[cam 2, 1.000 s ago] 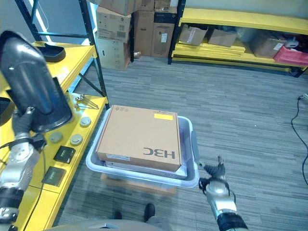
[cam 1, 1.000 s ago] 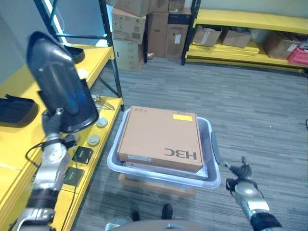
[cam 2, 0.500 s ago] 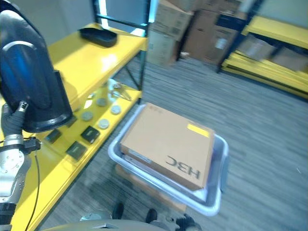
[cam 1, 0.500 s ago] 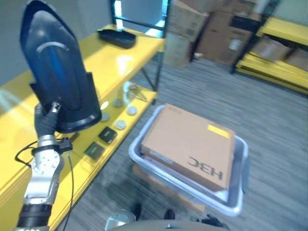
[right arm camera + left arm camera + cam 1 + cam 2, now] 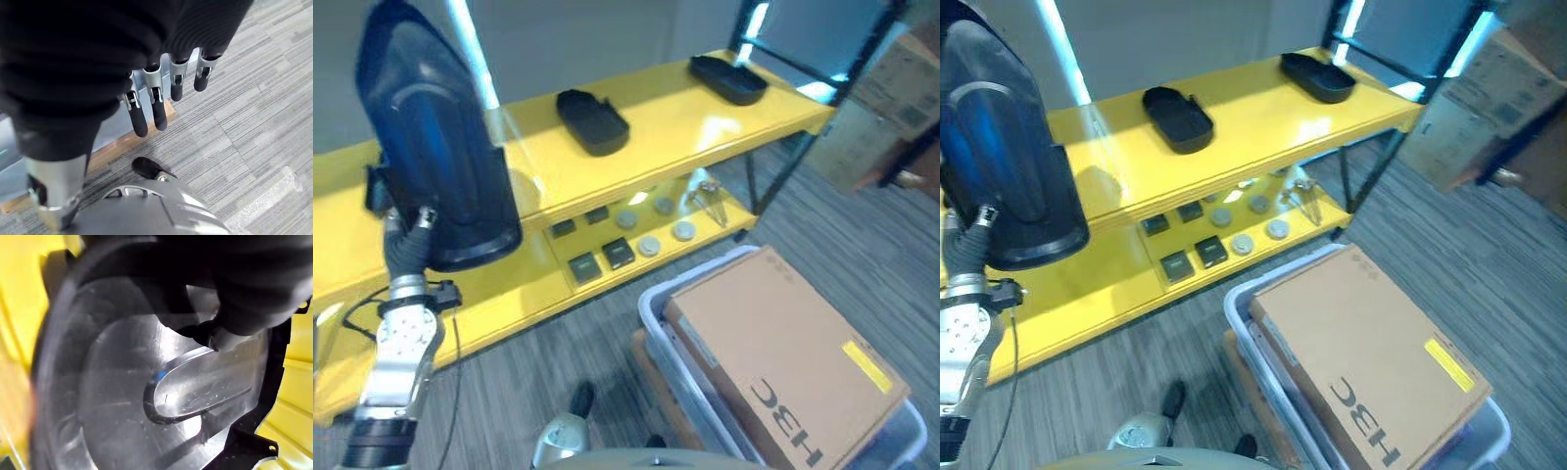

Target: Move parts from the plastic box to the shelf.

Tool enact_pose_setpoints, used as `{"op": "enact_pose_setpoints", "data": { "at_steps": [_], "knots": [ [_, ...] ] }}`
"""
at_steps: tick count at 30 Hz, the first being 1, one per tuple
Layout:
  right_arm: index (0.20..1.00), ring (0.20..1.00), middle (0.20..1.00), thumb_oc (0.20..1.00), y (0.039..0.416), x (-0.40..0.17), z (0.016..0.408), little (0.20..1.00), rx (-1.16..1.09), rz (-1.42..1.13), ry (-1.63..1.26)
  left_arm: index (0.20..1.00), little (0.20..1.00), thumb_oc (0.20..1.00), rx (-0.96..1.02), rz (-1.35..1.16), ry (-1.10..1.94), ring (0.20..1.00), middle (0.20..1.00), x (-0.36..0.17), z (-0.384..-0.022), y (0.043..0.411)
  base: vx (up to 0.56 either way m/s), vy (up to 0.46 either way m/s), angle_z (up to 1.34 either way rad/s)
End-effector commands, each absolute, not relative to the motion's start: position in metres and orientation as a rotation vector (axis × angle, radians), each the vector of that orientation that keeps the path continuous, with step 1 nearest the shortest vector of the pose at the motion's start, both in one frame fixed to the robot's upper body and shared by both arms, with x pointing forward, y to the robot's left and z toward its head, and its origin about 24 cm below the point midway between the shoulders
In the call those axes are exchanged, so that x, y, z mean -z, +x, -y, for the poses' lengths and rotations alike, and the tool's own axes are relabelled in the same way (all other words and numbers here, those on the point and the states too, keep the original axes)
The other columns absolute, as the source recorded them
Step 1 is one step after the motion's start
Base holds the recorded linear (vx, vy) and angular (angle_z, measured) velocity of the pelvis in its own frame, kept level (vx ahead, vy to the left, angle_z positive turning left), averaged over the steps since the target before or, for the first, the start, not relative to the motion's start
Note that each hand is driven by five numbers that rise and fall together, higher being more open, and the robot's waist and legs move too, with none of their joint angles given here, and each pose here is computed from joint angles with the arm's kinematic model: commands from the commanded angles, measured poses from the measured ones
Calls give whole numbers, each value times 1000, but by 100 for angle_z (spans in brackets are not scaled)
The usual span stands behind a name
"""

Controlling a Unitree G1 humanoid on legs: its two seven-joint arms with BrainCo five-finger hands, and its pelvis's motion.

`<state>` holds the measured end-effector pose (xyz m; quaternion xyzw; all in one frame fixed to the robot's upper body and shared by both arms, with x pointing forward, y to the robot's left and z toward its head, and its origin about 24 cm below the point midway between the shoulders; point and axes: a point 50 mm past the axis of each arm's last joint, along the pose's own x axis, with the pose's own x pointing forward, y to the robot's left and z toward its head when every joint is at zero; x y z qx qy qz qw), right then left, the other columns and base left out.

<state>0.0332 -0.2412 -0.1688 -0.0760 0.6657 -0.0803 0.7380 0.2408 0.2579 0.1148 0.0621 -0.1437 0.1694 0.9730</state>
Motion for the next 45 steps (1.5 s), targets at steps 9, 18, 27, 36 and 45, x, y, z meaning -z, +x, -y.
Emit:
{"op": "enact_pose_setpoints", "data": {
  "at_steps": [9, 18, 27, 36, 45],
  "knots": [
    [1000, 1000, 1000, 1000, 29, 168, 248, 1000, 180, -1475, -205, 200, 200, 200, -355, 474, 138, 200, 200, -145, -263, 238, 86, 176, 49],
    [1000, 1000, 1000, 1000, 32, 170, 238, 1000, 183, -1481, -163, 200, 200, 200, -302, 426, 186, 200, 200, -142, -269, 236, 230, 300, 24],
    [1000, 1000, 1000, 1000, 29, 169, 241, 1000, 197, -1448, -110, 200, 200, 200, -305, 458, 206, 200, 200, -155, -265, 251, 61, 199, 23],
    [1000, 1000, 1000, 1000, 37, 169, 238, 1000, 198, -1427, -114, 200, 200, 200, -276, 433, 156, 200, 200, -148, -244, 249, 111, -109, 37],
    [1000, 1000, 1000, 1000, 34, 166, 245, 1000, 192, -1446, -163, 200, 200, 200, -285, 385, 137, 200, 200, -141, -246, 246, 73, -93, -1]
  ]
}}
